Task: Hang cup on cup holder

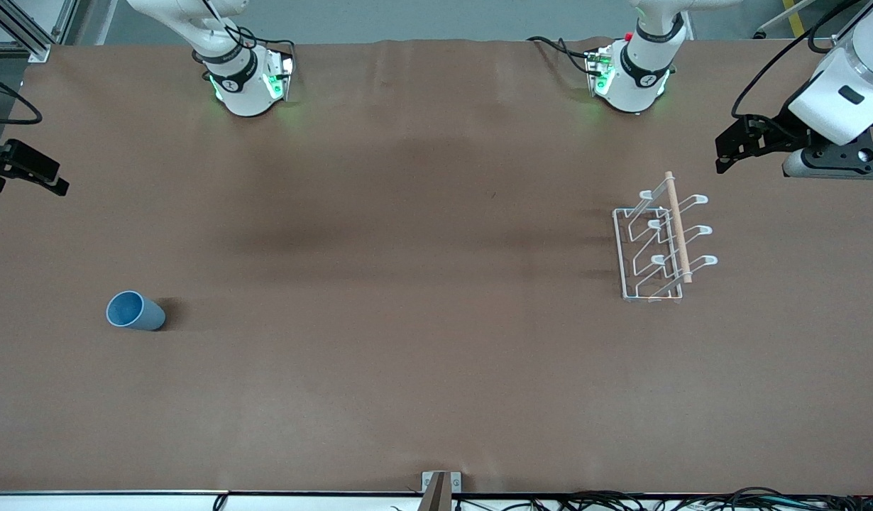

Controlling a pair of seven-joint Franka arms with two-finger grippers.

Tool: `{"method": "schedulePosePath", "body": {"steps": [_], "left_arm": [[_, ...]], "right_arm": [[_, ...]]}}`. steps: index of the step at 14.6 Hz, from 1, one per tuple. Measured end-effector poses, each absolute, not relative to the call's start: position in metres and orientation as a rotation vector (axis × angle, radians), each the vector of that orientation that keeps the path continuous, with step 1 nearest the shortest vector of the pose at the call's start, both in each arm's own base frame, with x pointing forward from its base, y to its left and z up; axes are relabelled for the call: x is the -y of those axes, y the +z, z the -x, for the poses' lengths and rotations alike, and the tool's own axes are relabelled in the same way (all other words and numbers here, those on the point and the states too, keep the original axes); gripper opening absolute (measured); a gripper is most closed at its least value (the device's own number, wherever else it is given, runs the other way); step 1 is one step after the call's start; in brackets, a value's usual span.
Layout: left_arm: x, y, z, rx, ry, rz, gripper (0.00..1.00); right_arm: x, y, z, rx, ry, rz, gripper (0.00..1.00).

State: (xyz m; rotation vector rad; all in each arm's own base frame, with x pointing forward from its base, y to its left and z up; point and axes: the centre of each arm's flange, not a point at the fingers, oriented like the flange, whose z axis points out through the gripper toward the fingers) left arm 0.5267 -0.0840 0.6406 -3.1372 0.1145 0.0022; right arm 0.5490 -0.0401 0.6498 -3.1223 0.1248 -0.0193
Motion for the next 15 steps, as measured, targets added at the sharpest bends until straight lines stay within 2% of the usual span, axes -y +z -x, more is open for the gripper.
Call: {"method": "schedulePosePath", "body": {"steps": [15], "left_arm": [[0.083, 0.641, -0.5295, -0.112, 0.0, 3.139, 1.0]], "right_arm": [[0.0471, 0.647, -0.5494, -0.14, -0.012, 3.123, 1.0]]}}
